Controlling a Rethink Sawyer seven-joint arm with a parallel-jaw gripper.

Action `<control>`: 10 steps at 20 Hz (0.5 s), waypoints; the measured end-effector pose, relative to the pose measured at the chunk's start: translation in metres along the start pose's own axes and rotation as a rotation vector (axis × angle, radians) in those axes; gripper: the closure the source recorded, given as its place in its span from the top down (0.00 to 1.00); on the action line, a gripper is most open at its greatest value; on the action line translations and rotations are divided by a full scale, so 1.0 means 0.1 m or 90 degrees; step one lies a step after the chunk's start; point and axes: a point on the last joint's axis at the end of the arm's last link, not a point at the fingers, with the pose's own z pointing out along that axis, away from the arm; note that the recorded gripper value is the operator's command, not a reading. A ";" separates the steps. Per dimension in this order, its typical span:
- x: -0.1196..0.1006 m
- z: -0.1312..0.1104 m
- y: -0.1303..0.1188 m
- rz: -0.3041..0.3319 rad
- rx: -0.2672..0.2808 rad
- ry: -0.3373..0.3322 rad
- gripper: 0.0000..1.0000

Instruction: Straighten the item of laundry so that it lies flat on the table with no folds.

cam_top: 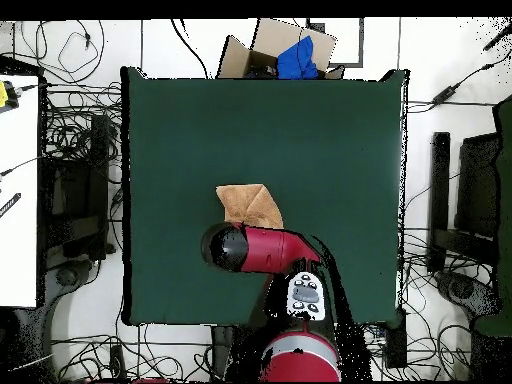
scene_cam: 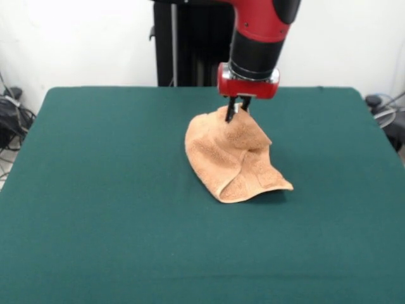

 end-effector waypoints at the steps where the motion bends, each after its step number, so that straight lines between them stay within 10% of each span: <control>1: 0.00 0.00 0.00 0.000 0.000 0.000 0.00; 10: -0.05 -0.15 -0.17 0.020 0.001 -0.017 0.00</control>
